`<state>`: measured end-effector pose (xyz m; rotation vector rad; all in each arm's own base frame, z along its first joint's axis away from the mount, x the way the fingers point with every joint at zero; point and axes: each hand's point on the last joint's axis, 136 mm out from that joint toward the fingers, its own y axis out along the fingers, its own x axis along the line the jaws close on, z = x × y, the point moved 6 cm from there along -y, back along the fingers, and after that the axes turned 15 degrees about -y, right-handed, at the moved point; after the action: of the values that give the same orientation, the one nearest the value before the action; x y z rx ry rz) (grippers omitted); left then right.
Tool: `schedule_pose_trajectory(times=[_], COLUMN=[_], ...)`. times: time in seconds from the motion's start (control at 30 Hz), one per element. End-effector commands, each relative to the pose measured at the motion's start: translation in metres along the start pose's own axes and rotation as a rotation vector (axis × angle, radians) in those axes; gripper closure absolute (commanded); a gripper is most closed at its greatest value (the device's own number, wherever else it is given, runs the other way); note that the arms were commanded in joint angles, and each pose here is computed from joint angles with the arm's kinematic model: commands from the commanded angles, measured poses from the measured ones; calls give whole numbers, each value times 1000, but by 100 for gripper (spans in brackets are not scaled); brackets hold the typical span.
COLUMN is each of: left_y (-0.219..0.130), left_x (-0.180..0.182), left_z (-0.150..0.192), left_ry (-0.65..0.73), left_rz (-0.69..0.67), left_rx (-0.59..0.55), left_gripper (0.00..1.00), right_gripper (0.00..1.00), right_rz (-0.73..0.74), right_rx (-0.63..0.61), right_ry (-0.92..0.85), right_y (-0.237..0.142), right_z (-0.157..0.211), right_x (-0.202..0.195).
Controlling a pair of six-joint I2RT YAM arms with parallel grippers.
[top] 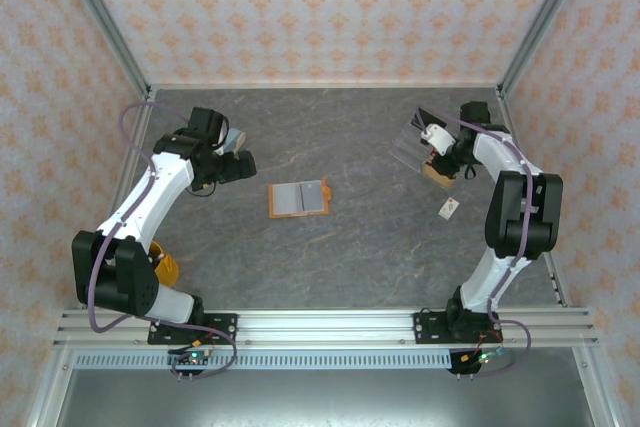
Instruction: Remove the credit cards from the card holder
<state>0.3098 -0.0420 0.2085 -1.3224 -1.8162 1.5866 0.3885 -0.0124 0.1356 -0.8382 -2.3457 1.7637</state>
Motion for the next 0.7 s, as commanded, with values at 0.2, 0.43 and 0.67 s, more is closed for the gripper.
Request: schedule_pose_trajectory(times=[0.2, 0.43, 0.67], left_y=[-5, -6, -4], left_x=[0, -1, -4], left_z=[-1, 1, 7], left_ry=[8, -9, -38], left_rz=[11, 38, 85], left_rx=[11, 14, 36], left_gripper=[0, 0, 0], right_gripper=[82, 75, 68], right_rz=[74, 174, 169], right_rx=[-85, -216, -404], right_ry=[6, 295, 542], right_y=[-46, -108, -137], right_z=[-19, -43, -80], right_x=[-8, -15, 25])
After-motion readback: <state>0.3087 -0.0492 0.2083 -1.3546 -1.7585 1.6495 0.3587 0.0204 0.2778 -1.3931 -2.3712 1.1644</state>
